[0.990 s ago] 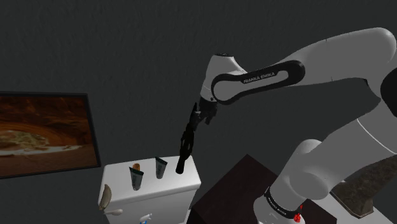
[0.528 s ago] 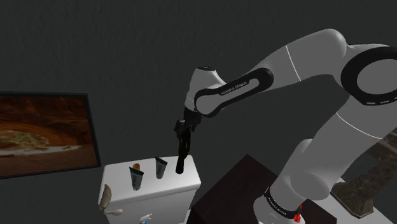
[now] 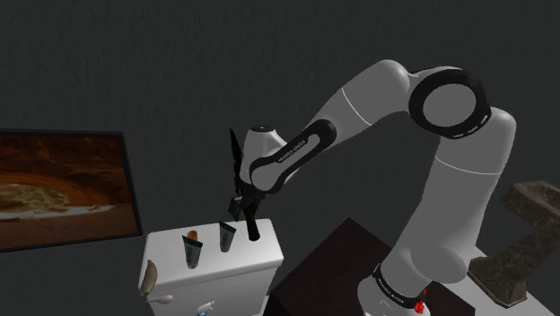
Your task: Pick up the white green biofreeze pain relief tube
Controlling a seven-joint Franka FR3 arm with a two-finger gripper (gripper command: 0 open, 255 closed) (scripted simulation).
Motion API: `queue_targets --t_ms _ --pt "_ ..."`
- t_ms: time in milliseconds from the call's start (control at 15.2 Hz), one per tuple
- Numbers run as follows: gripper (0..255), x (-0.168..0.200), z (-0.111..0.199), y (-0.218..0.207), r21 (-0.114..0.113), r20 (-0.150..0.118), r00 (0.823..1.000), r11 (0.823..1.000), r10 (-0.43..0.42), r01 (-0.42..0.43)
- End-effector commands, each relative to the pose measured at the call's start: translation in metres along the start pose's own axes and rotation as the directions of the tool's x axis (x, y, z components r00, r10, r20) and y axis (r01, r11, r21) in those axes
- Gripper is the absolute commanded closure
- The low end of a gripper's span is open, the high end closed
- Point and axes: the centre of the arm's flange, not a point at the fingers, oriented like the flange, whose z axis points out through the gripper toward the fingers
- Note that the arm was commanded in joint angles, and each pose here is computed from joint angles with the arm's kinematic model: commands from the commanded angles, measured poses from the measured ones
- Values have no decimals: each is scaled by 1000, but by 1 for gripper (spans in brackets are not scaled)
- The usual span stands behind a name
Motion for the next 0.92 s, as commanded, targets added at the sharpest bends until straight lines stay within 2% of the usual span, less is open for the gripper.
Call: queue_targets --t_ms 0,198,792,858 --pt "0 9 29 -10 4 9 1000 1000 -6 6" --pt "0 21 62 -24 10 21 1000 1000 -15 15" --pt "0 22 101 -22 10 21 1000 1000 -15 15" --pt "255 21 101 -22 10 21 1000 1000 -15 15"
